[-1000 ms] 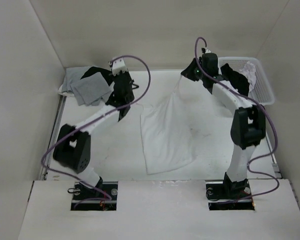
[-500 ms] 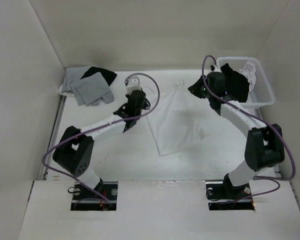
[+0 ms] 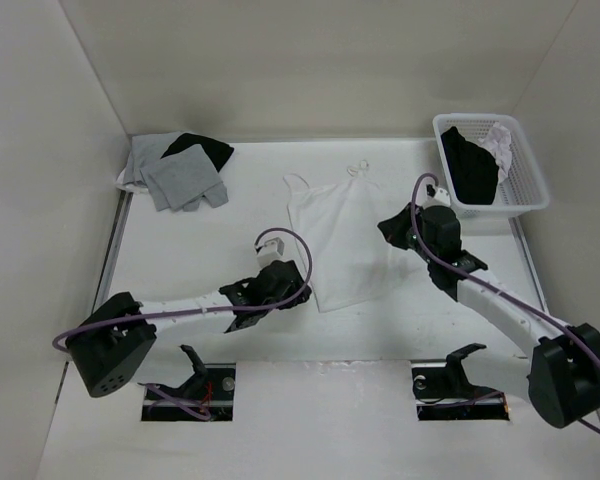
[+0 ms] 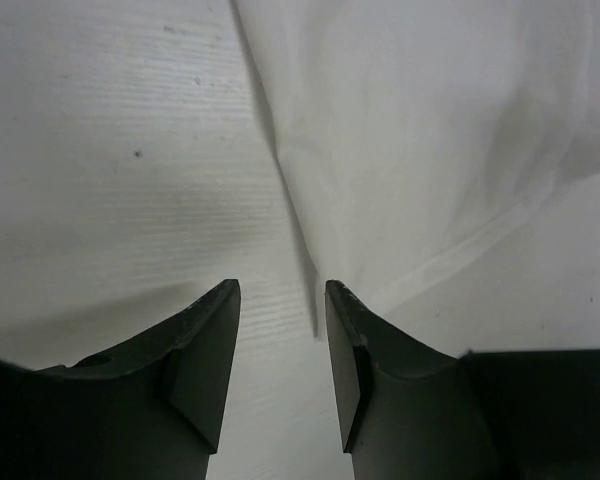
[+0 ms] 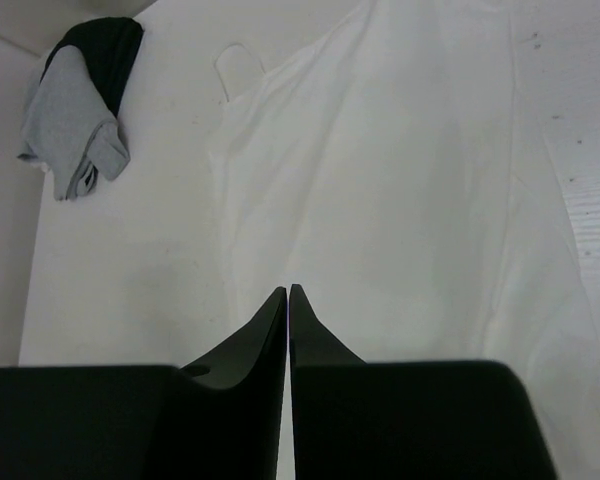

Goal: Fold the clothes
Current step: Flatten the tank top out

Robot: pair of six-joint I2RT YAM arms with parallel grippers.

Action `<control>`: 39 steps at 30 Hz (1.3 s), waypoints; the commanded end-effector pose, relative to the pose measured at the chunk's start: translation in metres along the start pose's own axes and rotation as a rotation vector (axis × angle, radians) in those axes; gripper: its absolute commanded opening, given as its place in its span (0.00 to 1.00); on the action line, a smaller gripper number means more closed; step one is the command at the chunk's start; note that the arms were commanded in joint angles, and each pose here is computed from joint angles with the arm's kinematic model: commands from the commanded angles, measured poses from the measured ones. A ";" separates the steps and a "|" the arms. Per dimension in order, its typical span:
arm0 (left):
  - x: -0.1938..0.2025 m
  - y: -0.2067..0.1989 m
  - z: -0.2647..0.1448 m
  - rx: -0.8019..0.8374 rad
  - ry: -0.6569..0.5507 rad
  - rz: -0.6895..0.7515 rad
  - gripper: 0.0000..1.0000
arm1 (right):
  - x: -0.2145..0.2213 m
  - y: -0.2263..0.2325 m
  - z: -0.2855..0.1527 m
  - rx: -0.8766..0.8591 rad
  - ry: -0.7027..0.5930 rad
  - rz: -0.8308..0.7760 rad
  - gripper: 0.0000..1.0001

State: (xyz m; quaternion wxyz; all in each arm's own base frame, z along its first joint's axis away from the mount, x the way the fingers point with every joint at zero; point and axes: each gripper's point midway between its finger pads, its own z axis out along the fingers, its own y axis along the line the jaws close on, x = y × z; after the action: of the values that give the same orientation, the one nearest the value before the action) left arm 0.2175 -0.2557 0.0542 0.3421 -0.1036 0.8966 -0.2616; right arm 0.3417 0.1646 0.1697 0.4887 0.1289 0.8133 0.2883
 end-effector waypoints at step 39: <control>0.087 -0.008 0.017 -0.027 0.256 -0.008 0.18 | 0.009 -0.008 -0.021 -0.038 -0.063 0.000 0.16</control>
State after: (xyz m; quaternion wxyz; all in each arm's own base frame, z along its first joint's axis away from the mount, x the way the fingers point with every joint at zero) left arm 0.1814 -0.3110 0.0227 0.2563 -0.0931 0.9144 -0.2993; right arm 0.3144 0.1547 0.1488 0.4887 0.1284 0.8138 0.2870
